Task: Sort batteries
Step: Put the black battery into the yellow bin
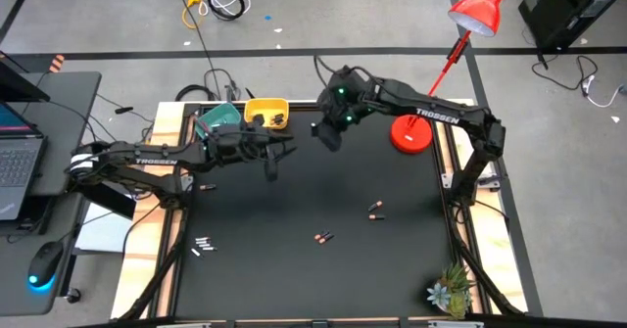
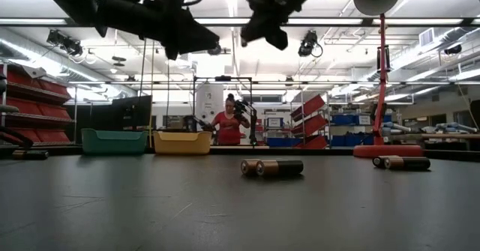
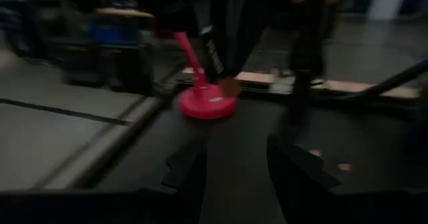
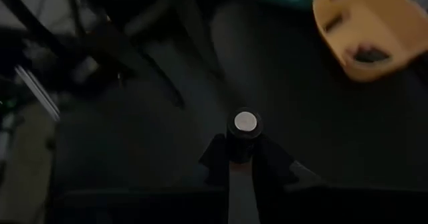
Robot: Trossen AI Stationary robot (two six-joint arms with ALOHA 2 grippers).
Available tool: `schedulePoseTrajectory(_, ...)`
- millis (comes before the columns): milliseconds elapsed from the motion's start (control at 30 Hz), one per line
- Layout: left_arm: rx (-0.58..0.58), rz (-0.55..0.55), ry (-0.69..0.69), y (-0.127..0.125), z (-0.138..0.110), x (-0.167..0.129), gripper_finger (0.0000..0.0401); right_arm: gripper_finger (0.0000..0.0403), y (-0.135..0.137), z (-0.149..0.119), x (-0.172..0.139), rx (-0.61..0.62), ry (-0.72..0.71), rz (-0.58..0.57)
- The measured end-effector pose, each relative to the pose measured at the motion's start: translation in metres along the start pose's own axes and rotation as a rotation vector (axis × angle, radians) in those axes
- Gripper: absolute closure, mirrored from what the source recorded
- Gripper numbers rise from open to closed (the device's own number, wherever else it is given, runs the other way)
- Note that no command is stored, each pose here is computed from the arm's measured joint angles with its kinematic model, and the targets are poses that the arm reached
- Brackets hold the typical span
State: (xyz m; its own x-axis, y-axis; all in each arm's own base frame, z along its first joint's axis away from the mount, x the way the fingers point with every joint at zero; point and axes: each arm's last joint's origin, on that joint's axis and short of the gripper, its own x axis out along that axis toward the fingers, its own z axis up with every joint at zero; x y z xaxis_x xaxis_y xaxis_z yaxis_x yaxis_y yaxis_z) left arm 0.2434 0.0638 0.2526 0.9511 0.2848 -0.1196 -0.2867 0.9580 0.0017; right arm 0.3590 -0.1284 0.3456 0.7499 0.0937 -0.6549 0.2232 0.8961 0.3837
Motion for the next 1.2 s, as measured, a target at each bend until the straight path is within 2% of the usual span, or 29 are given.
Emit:
schedulePoseTrajectory(133,0.017,0.036,-0.011,0.0,0.001,0.0,0.0238,0.0365,0.009,0.01,0.001,0.007,-0.108,0.031)
schedulePoseTrajectory(267,-0.018,0.055,-0.041,0.0,0.004,0.0,0.0234,0.0365,0.019,0.018,0.003,-0.019,-0.197,0.067)
schedulePoseTrajectory(467,-0.045,0.127,-0.086,0.003,0.008,-0.001,0.0193,0.0365,0.025,0.021,0.004,-0.037,-0.247,0.039)
schedulePoseTrajectory(667,-0.073,0.139,-0.149,0.003,0.013,-0.001,0.0164,0.0365,0.025,0.023,0.004,-0.041,-0.273,0.008)
schedulePoseTrajectory(833,-0.075,0.138,-0.2,0.003,0.019,0.001,0.0174,0.0365,0.024,0.023,0.004,-0.046,-0.276,-0.003)
schedulePoseTrajectory(1200,-0.047,0.17,-0.209,0.003,0.029,0.017,0.0209,0.0365,0.026,0.023,0.005,-0.026,-0.279,0.002)
